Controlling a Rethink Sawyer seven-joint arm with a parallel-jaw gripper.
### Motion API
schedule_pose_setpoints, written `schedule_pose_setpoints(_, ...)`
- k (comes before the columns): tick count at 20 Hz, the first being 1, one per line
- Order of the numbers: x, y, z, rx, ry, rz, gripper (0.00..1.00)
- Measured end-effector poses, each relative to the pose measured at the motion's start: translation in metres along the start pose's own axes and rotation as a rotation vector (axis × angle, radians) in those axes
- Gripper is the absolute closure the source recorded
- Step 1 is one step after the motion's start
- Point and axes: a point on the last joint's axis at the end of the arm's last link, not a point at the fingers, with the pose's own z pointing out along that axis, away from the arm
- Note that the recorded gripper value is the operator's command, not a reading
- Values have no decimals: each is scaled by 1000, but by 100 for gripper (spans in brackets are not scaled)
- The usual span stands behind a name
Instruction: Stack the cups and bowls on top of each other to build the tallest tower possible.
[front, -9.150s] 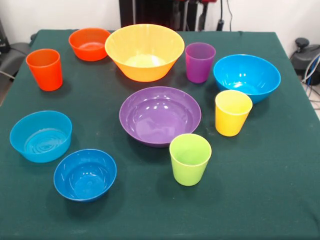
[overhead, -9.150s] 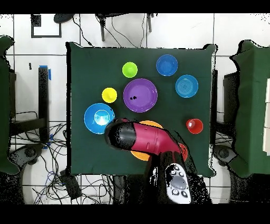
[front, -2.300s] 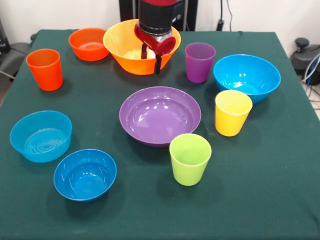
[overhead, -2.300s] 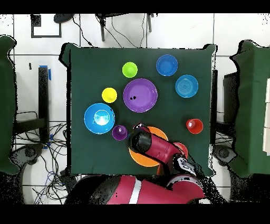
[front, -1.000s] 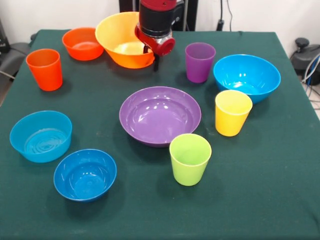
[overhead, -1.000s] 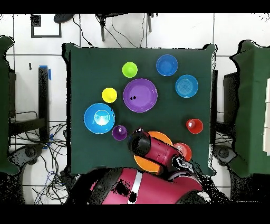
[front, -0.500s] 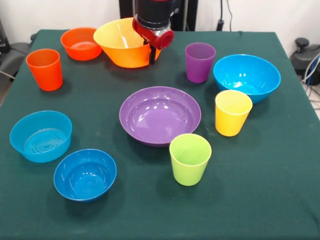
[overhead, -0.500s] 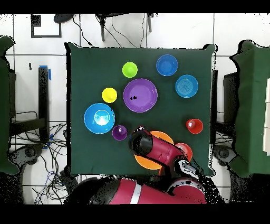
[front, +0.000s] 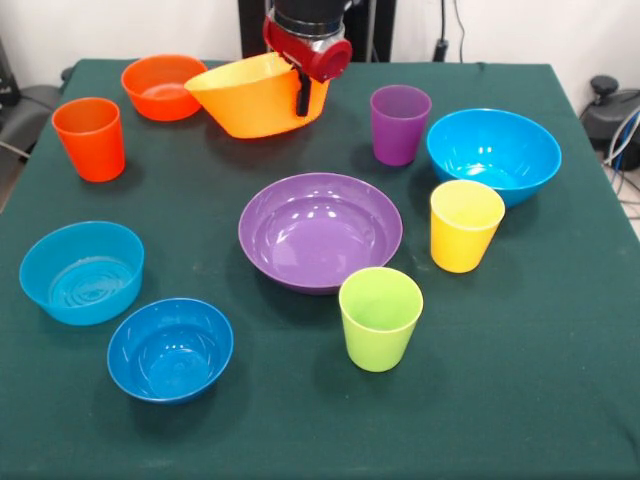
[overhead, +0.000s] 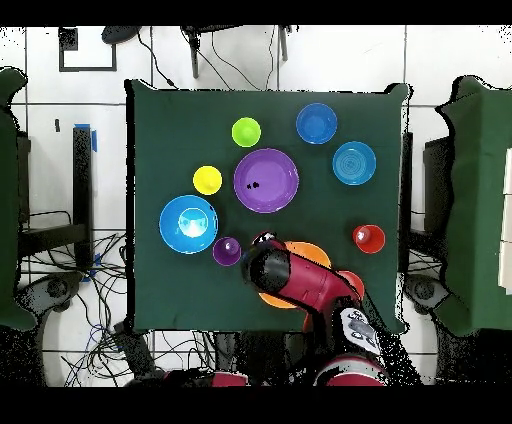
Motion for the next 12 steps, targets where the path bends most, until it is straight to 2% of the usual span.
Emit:
schedule_pose_setpoints(2, -1, 5, -7, -10, -13, -7, 100)
schedule_pose_setpoints(3, -1, 8, -10, -15, -19, -12, 0)
schedule_pose_setpoints(12, -2, 12, -13, -25, -23, -14, 0)
